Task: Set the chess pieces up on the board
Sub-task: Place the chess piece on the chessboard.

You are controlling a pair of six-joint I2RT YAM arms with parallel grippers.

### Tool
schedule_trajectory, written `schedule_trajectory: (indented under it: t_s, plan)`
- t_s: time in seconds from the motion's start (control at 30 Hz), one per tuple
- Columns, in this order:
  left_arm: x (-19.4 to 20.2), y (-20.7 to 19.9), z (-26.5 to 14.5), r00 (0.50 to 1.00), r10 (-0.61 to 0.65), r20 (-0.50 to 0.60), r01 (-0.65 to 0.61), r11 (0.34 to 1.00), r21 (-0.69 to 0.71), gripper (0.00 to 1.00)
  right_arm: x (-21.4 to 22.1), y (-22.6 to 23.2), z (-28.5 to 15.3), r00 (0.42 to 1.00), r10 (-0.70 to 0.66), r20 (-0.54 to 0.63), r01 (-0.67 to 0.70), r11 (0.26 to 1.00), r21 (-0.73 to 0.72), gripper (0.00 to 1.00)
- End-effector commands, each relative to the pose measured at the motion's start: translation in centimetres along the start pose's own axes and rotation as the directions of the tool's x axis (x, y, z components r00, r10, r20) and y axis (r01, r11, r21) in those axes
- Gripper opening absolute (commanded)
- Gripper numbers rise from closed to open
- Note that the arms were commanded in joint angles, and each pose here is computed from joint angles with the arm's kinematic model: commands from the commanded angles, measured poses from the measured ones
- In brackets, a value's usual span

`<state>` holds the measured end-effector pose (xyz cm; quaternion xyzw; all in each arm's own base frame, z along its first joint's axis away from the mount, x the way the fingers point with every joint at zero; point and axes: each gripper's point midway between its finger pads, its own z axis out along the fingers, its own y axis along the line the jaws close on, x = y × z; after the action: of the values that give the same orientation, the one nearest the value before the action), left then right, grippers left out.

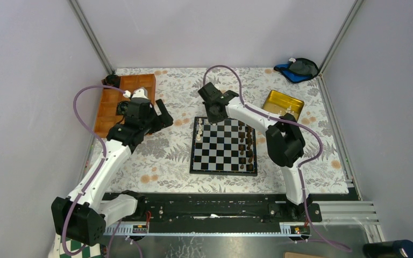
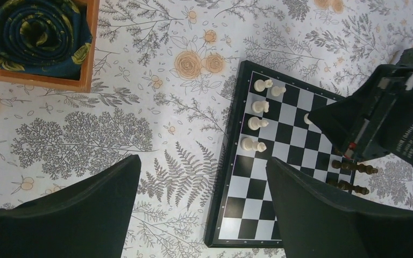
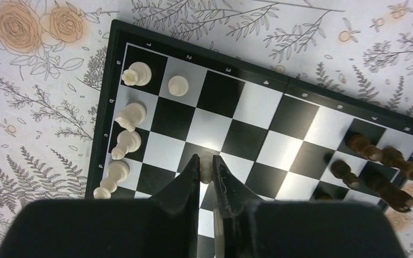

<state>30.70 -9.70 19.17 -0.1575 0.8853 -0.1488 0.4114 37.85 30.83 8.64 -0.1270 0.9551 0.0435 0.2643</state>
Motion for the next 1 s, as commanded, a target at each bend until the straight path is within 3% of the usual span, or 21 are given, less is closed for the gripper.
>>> schedule_trajectory:
  t_s: [0.0,0.97]
  plan:
    - [0.3,0.3,-0.2,1.000,-0.002,0.000,0.002,1.000,-0.010,0.94,-1.1,1.3,-0.1,1.000,-0.005,0.028,0.006,1.000,-0.016,0.00]
    - [-0.1,-0.3,1.2,1.000,0.022,-0.015,-0.022,0.999,-0.024,0.94,-0.5,4.8,3.6,0.997,-0.064,-0.034,0.062,0.995,-0.073,0.00]
